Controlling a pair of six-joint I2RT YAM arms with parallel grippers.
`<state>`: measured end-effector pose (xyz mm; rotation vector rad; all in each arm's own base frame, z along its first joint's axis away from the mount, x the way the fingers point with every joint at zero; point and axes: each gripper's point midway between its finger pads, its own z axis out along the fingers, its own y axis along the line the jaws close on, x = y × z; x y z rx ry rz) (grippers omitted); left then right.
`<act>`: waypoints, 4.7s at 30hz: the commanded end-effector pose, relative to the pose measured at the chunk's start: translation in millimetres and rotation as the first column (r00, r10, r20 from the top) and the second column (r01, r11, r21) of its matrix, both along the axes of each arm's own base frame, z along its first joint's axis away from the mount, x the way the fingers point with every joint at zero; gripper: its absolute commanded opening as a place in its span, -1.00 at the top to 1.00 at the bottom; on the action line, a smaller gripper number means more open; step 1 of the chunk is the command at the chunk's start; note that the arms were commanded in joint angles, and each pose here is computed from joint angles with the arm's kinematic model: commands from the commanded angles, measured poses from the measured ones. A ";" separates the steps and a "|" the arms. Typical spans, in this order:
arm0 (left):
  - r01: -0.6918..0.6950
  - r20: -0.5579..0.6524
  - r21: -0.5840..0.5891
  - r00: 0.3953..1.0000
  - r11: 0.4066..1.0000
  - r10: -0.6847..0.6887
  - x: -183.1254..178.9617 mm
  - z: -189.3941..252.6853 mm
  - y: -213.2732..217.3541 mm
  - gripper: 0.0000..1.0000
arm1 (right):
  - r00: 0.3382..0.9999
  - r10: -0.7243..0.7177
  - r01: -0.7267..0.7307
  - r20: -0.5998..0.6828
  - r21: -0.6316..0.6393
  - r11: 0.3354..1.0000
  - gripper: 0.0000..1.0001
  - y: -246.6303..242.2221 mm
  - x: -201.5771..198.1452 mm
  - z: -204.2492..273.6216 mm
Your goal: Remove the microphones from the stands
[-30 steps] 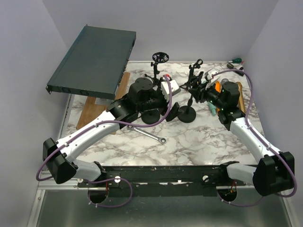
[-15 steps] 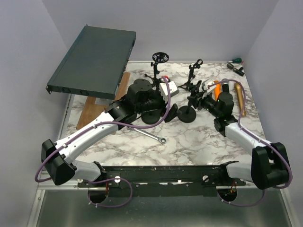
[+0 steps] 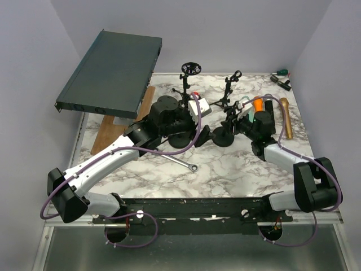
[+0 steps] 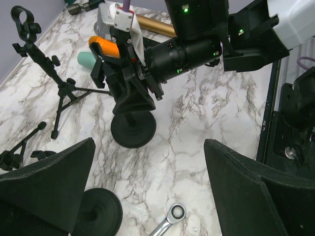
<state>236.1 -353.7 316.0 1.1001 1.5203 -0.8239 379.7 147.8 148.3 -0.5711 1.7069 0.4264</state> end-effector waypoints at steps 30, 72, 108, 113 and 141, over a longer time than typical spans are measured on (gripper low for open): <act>-0.035 0.044 -0.007 0.998 0.999 0.035 6.4 9.3 14.2 -0.93 | 0.993 0.024 -0.021 -0.111 0.029 0.999 0.49 20.8 16.8 -35.6; -0.429 0.088 -0.210 0.886 0.878 0.454 37.0 70.6 148.6 -0.97 | 0.972 -0.199 0.191 -0.122 -0.074 0.979 -0.99 -33.0 -34.0 42.3; -0.779 0.102 -0.185 0.591 0.599 0.800 -11.2 -0.2 288.8 -0.97 | 0.896 -0.436 0.427 -0.079 -0.112 0.897 -1.00 -92.4 -93.5 80.7; -0.793 0.088 -0.200 0.571 0.576 0.816 -8.2 -9.8 292.0 -0.97 | 0.887 -0.461 0.457 -0.026 -0.079 0.886 -1.00 -101.7 -109.4 92.4; -0.697 0.077 -0.341 0.648 0.631 0.757 -31.5 -40.5 281.2 -0.97 | 0.848 -0.515 0.520 0.121 -0.012 0.854 -1.00 -136.5 -144.3 115.3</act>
